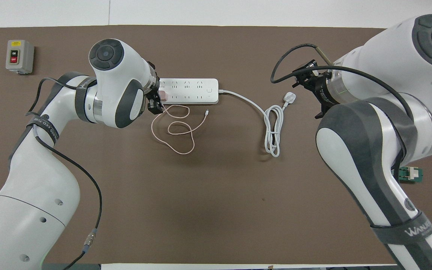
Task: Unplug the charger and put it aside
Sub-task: 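Reach the right gripper to the power strip's far end and grip it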
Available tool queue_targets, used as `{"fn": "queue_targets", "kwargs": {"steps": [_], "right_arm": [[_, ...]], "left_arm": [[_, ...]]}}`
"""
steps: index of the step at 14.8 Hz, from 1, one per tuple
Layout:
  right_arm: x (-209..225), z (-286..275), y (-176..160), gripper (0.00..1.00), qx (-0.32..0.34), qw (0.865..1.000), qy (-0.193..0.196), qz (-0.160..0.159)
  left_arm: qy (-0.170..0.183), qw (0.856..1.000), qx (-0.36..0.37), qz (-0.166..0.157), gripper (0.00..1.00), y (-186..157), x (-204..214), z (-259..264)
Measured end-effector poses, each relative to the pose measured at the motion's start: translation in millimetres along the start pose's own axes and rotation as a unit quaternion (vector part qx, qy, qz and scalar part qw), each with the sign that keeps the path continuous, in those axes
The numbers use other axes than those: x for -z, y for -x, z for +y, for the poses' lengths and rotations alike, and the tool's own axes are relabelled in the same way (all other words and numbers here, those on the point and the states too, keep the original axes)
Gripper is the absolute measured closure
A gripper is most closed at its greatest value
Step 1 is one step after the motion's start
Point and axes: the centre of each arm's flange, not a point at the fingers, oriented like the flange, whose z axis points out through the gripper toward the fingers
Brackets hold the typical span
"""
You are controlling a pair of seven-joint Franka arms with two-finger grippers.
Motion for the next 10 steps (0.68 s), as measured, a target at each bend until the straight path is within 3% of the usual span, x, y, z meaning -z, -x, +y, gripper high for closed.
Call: {"fn": "queue_targets", "kwargs": {"steps": [5, 6, 10], "right_arm": [[-25, -32, 11, 0.00, -0.132, 0.986, -0.029, -0.102], [-32, -39, 14, 0.01, -0.151, 0.981, -0.031, -0.118], [-59, -71, 25, 0.01, -0.219, 0.963, -0.033, -0.152]], "left_arm": [[0.002, 1.000, 0.000, 0.000, 0.15, -1, -3, -2], [0.002, 1.000, 0.000, 0.000, 0.22, -2, -2, -2], [0.002, 1.000, 0.000, 0.000, 0.22, -1, -1, -2]]}}
